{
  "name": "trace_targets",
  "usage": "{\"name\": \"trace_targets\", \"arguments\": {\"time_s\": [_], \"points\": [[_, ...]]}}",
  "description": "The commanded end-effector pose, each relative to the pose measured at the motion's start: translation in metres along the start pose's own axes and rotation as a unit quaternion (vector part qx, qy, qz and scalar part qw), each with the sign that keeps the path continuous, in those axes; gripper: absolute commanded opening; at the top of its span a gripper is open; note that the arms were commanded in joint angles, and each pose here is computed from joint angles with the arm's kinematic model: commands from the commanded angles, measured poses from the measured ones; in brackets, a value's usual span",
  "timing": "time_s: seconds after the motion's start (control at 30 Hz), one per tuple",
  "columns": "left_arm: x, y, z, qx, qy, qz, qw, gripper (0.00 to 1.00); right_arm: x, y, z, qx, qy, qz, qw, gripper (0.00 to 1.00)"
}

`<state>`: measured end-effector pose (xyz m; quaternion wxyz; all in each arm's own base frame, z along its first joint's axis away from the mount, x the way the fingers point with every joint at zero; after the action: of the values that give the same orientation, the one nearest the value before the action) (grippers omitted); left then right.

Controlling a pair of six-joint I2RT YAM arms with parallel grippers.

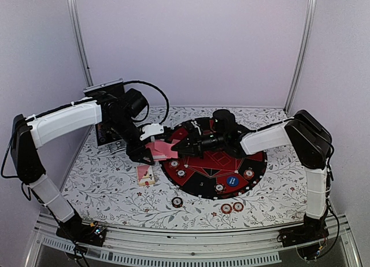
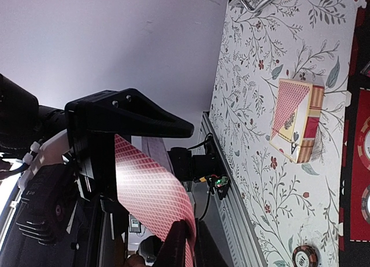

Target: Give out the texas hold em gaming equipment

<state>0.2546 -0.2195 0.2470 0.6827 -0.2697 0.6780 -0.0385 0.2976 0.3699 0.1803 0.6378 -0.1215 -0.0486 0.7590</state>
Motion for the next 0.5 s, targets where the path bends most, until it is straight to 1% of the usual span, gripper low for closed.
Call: {"name": "trace_targets", "arguments": {"time_s": [0.0,0.2,0.47], "points": [[-0.008,-0.008,0.002,0.002,-0.006,-0.027,1.000,0.00,-0.008,0.002,0.017,-0.016,-0.004,0.005,1.000,0.09],[-0.008,-0.008,0.002,0.002,-0.006,-0.027,1.000,0.00,-0.021,-0.002,0.019,-0.015,-0.003,-0.002,1.000,0.08],[-0.009,-0.008,0.001,0.002,-0.005,-0.026,1.000,0.00,-0.061,-0.001,0.015,-0.007,0.016,-0.025,1.000,0.08]]}}
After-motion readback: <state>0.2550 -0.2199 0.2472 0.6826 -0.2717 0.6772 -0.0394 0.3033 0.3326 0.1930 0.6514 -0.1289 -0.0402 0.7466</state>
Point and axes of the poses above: each gripper's point midway between its finger pads, its own x axis out along the fingers, its own z axis along the line the jaws close on, y = z × x, the point moved 10 cm from there along -x, back along the fingers, and after that the axes turned 7 degrees about -x, right-handed, at the moved point
